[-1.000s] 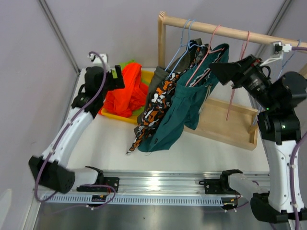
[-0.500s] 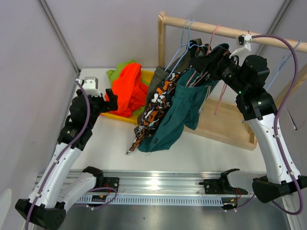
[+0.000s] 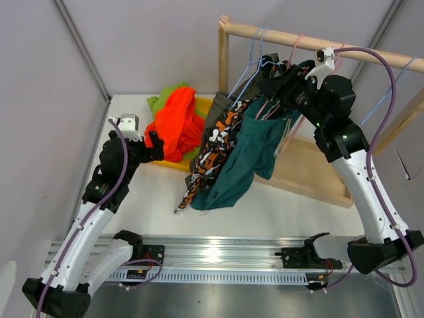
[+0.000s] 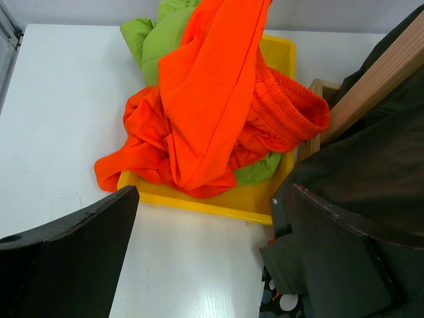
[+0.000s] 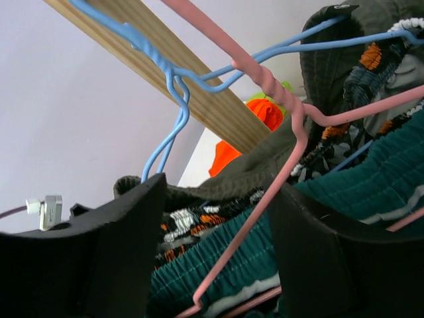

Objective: Remove the shorts from the hanger

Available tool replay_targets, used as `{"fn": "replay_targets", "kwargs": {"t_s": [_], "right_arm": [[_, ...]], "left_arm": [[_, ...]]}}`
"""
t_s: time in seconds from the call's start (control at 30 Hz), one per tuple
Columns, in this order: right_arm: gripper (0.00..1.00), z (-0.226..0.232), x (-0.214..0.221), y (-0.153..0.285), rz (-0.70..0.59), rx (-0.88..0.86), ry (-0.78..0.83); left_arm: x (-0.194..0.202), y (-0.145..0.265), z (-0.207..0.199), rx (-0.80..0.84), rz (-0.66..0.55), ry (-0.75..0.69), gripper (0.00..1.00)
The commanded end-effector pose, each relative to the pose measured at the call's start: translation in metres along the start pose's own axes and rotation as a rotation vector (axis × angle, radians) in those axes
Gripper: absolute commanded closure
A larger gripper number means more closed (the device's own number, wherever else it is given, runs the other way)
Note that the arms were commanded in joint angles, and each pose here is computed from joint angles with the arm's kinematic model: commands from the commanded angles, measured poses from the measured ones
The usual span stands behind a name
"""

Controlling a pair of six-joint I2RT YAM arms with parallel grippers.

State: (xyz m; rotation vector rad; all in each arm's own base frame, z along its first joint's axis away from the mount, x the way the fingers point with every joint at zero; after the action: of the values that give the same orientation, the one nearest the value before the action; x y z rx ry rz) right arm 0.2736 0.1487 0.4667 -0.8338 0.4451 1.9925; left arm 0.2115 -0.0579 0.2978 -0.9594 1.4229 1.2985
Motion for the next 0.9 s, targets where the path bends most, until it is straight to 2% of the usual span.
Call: {"fn": "replay_targets", "kwargs": {"t_s": [0.0, 0.03, 0.07, 0.13, 0.17, 0.2, 0.23, 0.27, 0.47, 0.6, 0.7, 0.8, 0.87], "right_arm": [[0.37, 0.007, -0.007, -0.005, -0.059, -0.034, 0.02], [0.41, 0.007, -0.007, -0.005, -0.057, -0.036, 0.02], [0.52, 0.007, -0.007, -0.006, -0.06, -0.037, 0.019], [0.62, 0.006, -0.005, -0.007, -0.055, -0.034, 0.016], [0.74, 0.006, -0.005, -0.006, -0.057, -0.036, 0.015], [0.78, 0.006, -0.005, -0.006, -0.054, -0.035, 0.016], [0.95, 0.007, -0.005, -0.004, -0.058, -0.037, 0.017], [1.0, 0.006, -0.005, -0.003, -0.058, -0.033, 0.018], [1.0, 0.022, -0.018, 0.023, -0.12, -0.057, 0.036], [1.0, 0.044, -0.034, 0.048, -0.182, -0.101, 0.024], [1.0, 0.059, -0.042, 0.061, -0.207, -0.152, -0.005], [1.0, 0.07, -0.047, 0.072, -0.218, -0.192, -0.028], [1.0, 0.076, -0.049, 0.077, -0.221, -0.215, -0.038]], "left_arm": [[-0.006, 0.003, -0.003, 0.029, -0.052, -0.002, 0.01], [-0.006, 0.003, -0.003, 0.03, -0.052, -0.002, 0.01], [-0.007, 0.003, -0.003, 0.03, -0.054, -0.002, 0.01], [-0.005, 0.003, -0.002, 0.029, -0.046, -0.006, 0.01], [-0.005, 0.003, -0.002, 0.026, -0.048, -0.011, 0.01], [-0.005, 0.003, -0.002, 0.026, -0.049, -0.01, 0.01], [-0.005, 0.004, -0.002, 0.03, -0.051, -0.013, 0.01], [-0.006, 0.004, -0.003, 0.038, -0.055, -0.014, 0.01], [-0.037, 0.026, -0.024, 0.189, -0.156, -0.043, 0.01], [-0.092, 0.069, -0.063, 0.465, -0.317, -0.061, 0.01], [-0.105, 0.087, -0.097, 0.678, -0.353, -0.063, 0.01], [-0.114, 0.097, -0.124, 0.829, -0.391, -0.051, 0.01], [-0.111, 0.094, -0.144, 0.903, -0.373, -0.06, 0.01]]}}
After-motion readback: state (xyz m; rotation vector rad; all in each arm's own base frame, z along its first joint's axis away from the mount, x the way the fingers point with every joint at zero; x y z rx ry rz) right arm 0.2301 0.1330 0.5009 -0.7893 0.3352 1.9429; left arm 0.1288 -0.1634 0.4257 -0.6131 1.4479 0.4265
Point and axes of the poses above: each gripper's point midway between its finger pads, its own y axis back along the fingers, its own z axis along the line the jaws close on, x = y × z, the point moved 9 cm from there along y, back along the fingers, and after that the axes turned 8 degrees about -y, right-handed, at the moved point
